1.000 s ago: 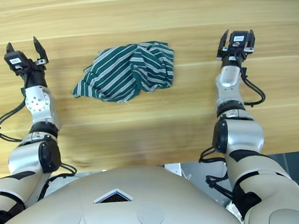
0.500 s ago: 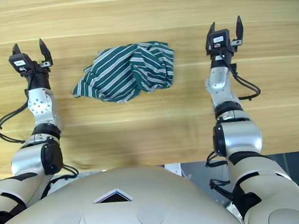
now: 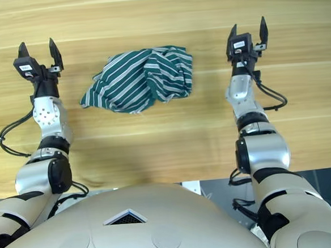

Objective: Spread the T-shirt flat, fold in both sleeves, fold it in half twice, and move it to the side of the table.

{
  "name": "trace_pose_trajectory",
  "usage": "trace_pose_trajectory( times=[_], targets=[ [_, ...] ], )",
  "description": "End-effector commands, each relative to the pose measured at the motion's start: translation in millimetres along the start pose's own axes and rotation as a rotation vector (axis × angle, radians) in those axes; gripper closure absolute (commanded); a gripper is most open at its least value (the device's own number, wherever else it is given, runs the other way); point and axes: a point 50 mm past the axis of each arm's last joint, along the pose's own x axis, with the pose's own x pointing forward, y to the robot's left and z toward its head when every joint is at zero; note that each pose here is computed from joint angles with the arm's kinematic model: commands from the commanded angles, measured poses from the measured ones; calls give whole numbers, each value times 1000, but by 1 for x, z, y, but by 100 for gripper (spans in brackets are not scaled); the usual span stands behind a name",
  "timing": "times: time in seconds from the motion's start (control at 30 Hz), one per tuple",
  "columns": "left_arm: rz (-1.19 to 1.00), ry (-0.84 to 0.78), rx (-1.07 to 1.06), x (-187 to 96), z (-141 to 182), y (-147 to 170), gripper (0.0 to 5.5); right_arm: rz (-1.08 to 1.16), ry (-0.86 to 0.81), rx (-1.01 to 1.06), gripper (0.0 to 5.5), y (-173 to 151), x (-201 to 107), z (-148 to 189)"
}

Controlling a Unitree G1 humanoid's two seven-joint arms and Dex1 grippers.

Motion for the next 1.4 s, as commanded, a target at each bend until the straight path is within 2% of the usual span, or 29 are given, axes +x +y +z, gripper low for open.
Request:
trace_pose_trajectory(
  times=[0.03, 0.6, 0.67, 0.77, 0.83, 1.0, 1.23, 1.4],
  targets=[
    [-11, 2, 9, -2, -1, -1, 156, -3, 11, 2, 193, -2, -1, -2],
    [-45, -16, -1, 2, 2, -5, 156, -25, -3, -7, 193, -4, 0, -1],
    [-185, -131, -16, -7, 18, -9, 156, 14, -141, -46, 193, -8, -6, 8],
    [-650, -318, 135, -59, 62, -28, 156, 150, -335, -126, 193, -26, -25, 19],
    [-841, -319, 241, -85, 77, -37, 156, 255, -392, -205, 193, -34, -36, 24],
    [-1158, -263, 498, -125, 85, -51, 156, 550, -443, -354, 193, -37, -68, 36],
    [-1382, -156, 815, -136, 69, -54, 156, 873, -494, -451, 193, -12, -98, 54],
    [-1396, -193, 988, -112, 62, -62, 156, 914, -492, -470, 193, 7, -98, 55]
  ],
)
